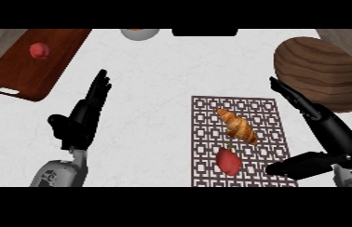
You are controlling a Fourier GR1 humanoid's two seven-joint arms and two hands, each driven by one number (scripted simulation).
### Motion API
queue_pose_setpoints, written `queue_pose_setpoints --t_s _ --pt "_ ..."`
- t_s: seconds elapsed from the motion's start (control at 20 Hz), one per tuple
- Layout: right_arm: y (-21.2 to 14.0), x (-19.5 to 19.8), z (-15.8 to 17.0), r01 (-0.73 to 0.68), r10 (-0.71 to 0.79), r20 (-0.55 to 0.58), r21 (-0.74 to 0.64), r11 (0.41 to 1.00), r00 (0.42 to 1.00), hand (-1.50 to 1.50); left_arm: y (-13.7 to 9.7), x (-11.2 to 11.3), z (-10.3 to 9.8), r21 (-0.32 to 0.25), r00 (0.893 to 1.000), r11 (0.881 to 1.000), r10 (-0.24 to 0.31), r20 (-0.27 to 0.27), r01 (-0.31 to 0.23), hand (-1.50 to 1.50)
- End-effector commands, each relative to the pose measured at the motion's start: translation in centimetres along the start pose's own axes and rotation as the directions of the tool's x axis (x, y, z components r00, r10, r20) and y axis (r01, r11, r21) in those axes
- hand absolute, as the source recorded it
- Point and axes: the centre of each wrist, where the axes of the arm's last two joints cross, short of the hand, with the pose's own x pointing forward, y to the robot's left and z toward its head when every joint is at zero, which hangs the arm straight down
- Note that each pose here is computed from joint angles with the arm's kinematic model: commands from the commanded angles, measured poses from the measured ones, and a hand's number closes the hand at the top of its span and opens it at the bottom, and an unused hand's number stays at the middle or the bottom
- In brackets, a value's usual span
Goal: Pick the croissant from the placemat and place it in the bowl
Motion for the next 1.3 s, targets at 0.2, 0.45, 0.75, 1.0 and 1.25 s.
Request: queue_pose_setpoints --t_s 0.2,0.45,0.75,1.0,1.25 --pt "-0.9 1.3 -2.8 -0.085 0.128 -0.242 0.181 0.98 0.962 -1.5 -1.0 -0.5 0.6 -0.019 1.0 1.0 0.009 0.013 -0.009 0.0" --pt "2.5 -0.9 -2.5 -0.107 0.196 -0.315 0.279 0.954 0.929 -1.5 0.2 0.6 -0.2 -0.006 1.0 1.0 0.003 0.007 -0.003 0.0" --pt "1.0 -3.4 -3.4 -0.058 0.156 -0.31 0.304 0.951 0.938 -1.5 -0.8 -0.8 0.7 0.003 1.0 1.0 -0.003 -0.008 0.003 0.0" --pt "-0.7 -3.3 -2.5 -0.011 0.103 -0.3 0.293 0.956 0.948 -1.5 1.5 0.8 1.2 -0.007 1.0 1.0 -0.007 0.002 0.007 0.0" --pt "1.1 -5.5 -0.5 0.064 0.008 -0.271 0.255 0.965 0.963 -1.5 0.3 -0.4 -1.2 0.008 1.0 1.0 -0.014 -0.003 0.014 0.0"
